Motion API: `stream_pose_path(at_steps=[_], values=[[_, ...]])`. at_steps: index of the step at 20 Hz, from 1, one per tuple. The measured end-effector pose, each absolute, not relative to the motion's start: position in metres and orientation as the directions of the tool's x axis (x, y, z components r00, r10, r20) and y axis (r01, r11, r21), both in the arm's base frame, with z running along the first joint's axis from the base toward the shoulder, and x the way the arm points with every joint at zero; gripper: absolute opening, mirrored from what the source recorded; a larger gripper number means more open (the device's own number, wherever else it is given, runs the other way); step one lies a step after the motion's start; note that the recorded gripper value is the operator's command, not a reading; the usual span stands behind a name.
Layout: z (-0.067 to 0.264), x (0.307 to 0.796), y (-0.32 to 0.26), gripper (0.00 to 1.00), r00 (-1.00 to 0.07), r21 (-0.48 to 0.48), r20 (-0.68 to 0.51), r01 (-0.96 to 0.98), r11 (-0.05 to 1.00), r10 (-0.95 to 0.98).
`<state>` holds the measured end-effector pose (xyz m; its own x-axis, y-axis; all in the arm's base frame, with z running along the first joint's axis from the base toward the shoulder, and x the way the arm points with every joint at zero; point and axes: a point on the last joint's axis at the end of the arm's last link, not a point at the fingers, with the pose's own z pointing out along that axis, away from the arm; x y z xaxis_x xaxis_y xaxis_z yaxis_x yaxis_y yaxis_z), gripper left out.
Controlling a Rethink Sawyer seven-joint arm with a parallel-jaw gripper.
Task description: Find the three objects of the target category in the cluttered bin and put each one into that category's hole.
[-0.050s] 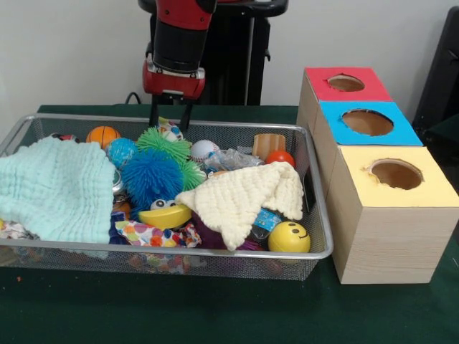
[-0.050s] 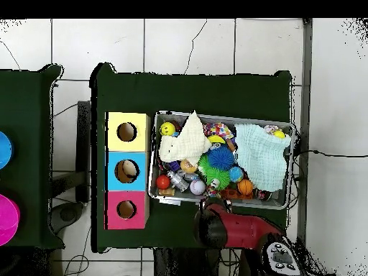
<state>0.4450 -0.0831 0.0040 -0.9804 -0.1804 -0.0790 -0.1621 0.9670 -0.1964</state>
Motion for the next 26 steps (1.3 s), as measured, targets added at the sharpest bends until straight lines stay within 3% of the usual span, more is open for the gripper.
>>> stream_pose_path(at_steps=[7, 8, 20, 26], values=[[-0.007, 0.442, -0.084, 1.00, -0.976, -0.201, -0.110, -0.164, 0.966, -0.188], [-0.010, 0.441, -0.083, 0.00, -0.976, -0.199, -0.108, -0.166, 0.966, -0.190], [-0.012, 0.441, -0.081, 0.00, -0.977, -0.199, -0.102, -0.165, 0.966, -0.188], [0.018, 0.450, -0.072, 0.00, -0.976, -0.217, -0.098, -0.168, 0.961, -0.193]])
